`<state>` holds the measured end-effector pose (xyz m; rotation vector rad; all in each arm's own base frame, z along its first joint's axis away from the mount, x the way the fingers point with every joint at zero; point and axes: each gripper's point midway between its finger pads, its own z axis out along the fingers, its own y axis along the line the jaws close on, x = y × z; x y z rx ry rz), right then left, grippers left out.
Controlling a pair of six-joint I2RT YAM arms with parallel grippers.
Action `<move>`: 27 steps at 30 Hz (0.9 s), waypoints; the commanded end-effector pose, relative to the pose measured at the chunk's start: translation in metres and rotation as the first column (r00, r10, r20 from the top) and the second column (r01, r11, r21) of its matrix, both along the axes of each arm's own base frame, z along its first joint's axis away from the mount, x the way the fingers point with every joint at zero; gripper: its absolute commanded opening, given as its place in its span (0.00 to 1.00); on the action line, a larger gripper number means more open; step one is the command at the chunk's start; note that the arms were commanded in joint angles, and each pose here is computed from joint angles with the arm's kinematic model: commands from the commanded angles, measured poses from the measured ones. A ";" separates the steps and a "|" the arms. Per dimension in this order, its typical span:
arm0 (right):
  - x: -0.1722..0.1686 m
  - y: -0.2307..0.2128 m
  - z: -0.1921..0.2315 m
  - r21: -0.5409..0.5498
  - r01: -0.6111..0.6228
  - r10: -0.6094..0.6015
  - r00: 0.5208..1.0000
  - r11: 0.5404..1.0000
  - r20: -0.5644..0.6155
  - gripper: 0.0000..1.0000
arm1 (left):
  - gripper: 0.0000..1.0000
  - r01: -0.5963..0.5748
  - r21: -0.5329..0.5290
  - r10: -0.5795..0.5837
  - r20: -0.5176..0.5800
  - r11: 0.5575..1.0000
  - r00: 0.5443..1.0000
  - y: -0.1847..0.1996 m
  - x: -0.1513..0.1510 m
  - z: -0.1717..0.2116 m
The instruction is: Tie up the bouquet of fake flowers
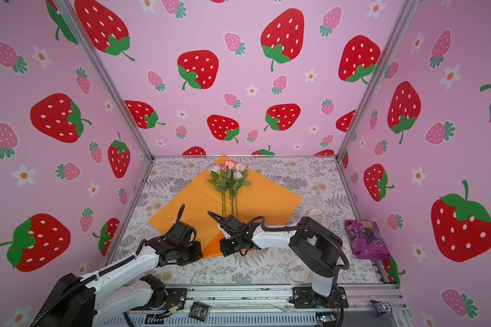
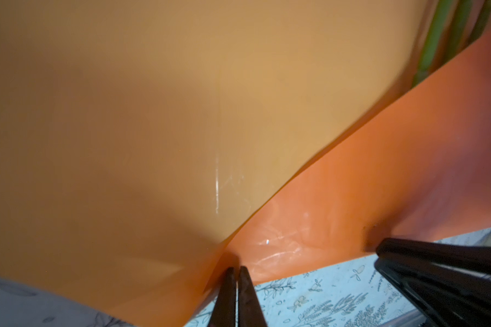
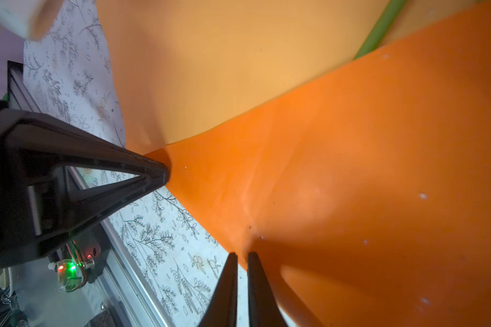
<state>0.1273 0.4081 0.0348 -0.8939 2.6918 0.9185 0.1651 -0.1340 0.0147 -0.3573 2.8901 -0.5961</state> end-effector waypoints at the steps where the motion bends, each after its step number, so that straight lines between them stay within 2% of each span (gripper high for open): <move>1: 0.000 0.004 -0.001 -0.002 -0.019 0.019 1.000 1.000 -0.005 0.13 | 0.08 -0.006 0.009 0.006 -0.021 1.000 1.000 0.003 -0.005 -0.003; 7: 0.001 0.006 -0.003 -0.007 -0.021 0.021 1.000 1.000 -0.002 0.12 | 0.08 -0.003 0.013 0.004 -0.021 1.000 1.000 0.003 -0.005 -0.002; 9: 0.005 -0.002 -0.013 -0.052 0.000 -0.001 1.000 0.999 -0.005 0.12 | 0.08 -0.006 0.010 0.006 -0.012 1.000 1.000 0.003 -0.003 0.002; 11: 0.007 -0.013 -0.024 -0.094 0.025 -0.026 1.000 0.995 -0.014 0.11 | 0.13 -0.023 0.008 0.023 0.013 1.000 1.000 0.004 0.002 0.009; 14: 0.004 -0.032 -0.045 -0.145 0.053 -0.059 0.998 0.988 -0.039 0.10 | 0.17 -0.039 -0.029 0.042 0.090 0.999 0.995 -0.001 0.018 0.032; 15: 0.002 -0.038 -0.051 -0.164 0.053 -0.062 0.997 0.985 -0.050 0.10 | 0.22 -0.057 -0.026 0.060 0.103 0.998 0.993 0.002 0.023 0.041; 19: -0.001 -0.050 -0.058 -0.199 0.056 -0.068 0.996 0.978 -0.055 0.10 | 0.60 -0.131 -0.023 0.133 0.118 0.991 0.984 0.021 0.034 0.059; 21: -0.001 -0.049 -0.057 -0.195 0.053 -0.064 0.997 0.979 -0.052 0.10 | 0.71 -0.181 -0.075 0.187 0.082 0.981 0.979 0.031 0.038 0.059; 23: 0.000 -0.049 -0.057 -0.197 0.051 -0.063 0.997 0.979 -0.051 0.10 | 0.77 -0.239 -0.115 0.245 0.040 0.964 0.969 0.042 0.042 0.057; 27: 0.003 -0.045 -0.056 -0.190 0.045 -0.054 0.998 0.981 -0.044 0.11 | 0.81 -0.388 -0.158 0.386 -0.048 0.908 0.921 0.064 0.050 0.047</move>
